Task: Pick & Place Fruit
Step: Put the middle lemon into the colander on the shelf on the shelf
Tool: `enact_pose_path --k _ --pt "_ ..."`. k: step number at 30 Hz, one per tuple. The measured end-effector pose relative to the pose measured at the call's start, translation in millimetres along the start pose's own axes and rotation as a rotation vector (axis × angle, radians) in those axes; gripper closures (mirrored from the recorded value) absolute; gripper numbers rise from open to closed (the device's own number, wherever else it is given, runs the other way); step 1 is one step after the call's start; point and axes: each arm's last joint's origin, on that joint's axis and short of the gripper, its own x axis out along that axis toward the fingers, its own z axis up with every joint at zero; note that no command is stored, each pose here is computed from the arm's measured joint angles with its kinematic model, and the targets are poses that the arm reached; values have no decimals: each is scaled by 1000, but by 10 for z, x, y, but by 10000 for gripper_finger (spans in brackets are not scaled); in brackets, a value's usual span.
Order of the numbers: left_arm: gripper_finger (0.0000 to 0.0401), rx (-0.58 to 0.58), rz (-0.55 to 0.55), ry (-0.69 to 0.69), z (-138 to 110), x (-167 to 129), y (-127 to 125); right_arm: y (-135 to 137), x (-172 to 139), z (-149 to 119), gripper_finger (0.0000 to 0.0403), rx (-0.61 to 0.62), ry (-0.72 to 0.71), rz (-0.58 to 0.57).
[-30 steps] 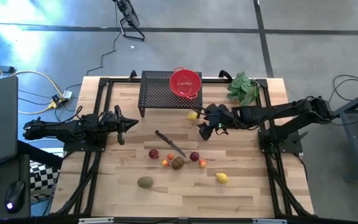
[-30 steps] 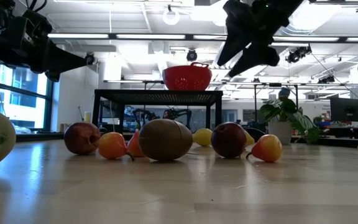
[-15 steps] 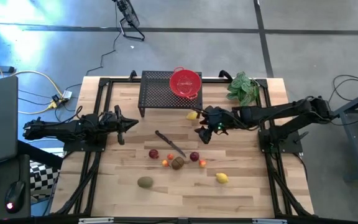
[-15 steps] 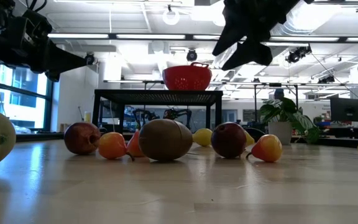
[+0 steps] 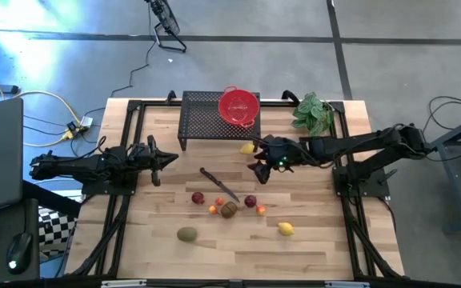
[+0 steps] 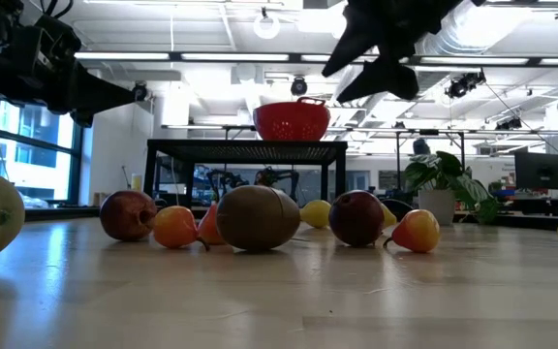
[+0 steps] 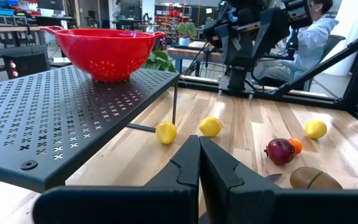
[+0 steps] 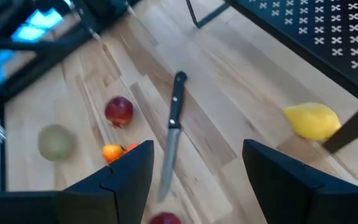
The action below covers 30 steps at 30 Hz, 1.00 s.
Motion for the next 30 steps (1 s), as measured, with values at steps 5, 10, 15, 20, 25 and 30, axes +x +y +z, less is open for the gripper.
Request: enact_pose_path --k 5,10,15,20,25,30 --pt "401 0 0 0 0 0 0 17 0 22 164 23 -21 19" --pt "401 2 0 1 -1 0 0 24 -1 32 164 51 -31 26" --pt "401 7 -1 1 -1 0 0 44 -3 57 164 59 -56 49" --pt "401 8 -1 1 -1 0 0 57 35 64 164 62 -68 59" --pt "401 8 -1 2 -2 0 0 68 123 51 164 61 -65 69" --pt "401 8 -1 2 -2 0 -1 69 197 23 164 58 -37 82"
